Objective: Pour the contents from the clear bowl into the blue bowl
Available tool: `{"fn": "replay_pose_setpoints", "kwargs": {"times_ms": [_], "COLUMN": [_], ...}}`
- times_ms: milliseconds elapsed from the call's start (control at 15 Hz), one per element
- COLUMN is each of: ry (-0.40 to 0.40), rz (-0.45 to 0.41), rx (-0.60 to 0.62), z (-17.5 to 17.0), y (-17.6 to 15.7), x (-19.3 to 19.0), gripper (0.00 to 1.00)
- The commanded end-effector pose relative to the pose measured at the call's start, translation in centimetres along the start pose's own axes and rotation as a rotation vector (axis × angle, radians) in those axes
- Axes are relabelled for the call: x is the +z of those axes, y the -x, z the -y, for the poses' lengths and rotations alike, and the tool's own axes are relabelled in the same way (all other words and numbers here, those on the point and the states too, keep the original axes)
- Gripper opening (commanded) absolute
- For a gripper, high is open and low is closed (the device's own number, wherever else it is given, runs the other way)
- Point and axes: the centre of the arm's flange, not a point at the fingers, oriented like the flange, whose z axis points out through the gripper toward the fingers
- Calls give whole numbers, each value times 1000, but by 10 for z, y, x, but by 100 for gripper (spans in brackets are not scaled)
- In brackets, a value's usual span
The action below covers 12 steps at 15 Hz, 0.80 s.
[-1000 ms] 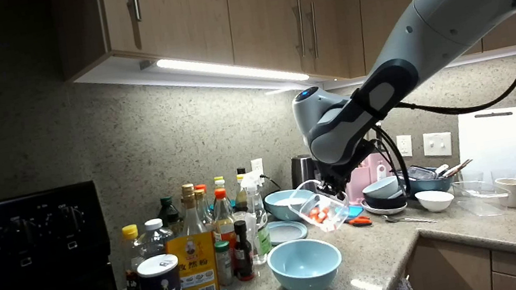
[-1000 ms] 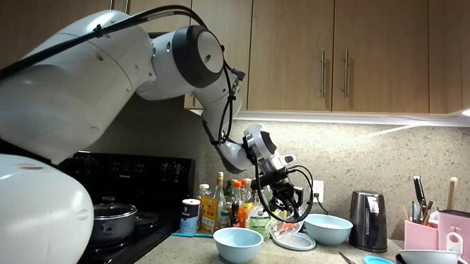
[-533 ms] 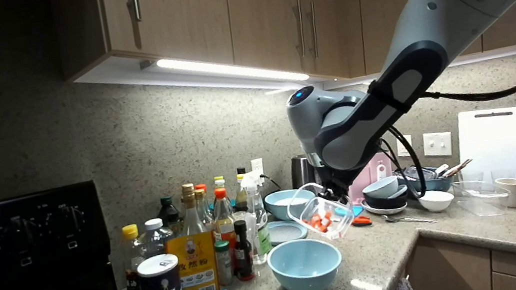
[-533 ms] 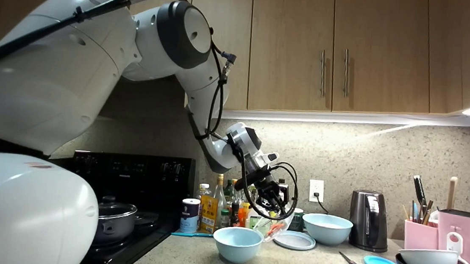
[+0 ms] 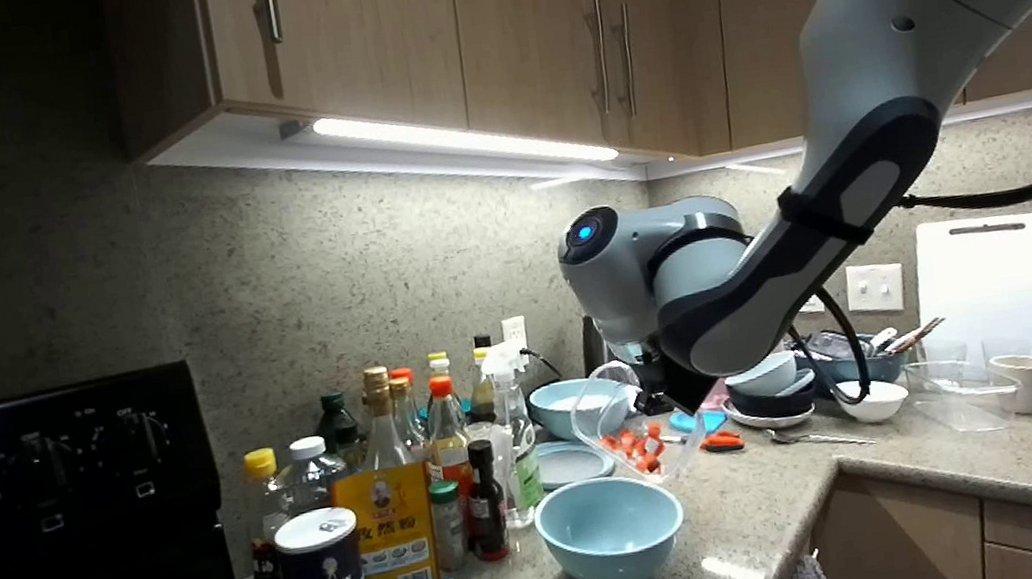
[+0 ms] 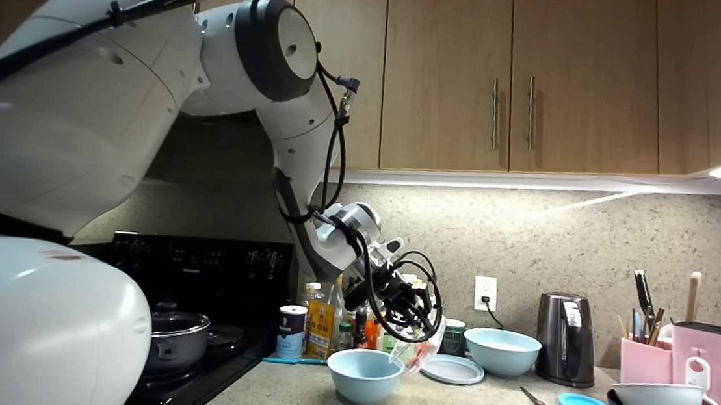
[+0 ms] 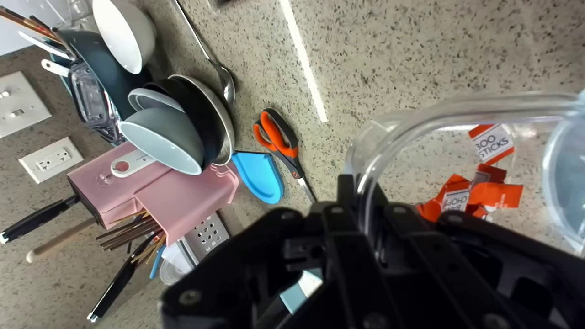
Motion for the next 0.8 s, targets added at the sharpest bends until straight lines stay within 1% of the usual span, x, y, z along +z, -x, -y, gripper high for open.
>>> {"fn": "replay_pose_setpoints", "kwargs": {"times_ms": [0, 200, 267, 333, 533, 600, 733], "ry": [-23, -4, -21, -23, -26, -26, 91], "rz": [-10, -18, -8, -10, -8, -6, -83], "rx": [-5, -34, -20, -24, -24, -24, 10], "z": [4, 15, 14, 17, 18, 18, 23], "y": [8, 11, 1, 1, 1, 1, 3], "x": [-8, -17, -9, -11, -10, -9, -22], "gripper": [4, 4, 3, 8, 8, 4, 3]}}
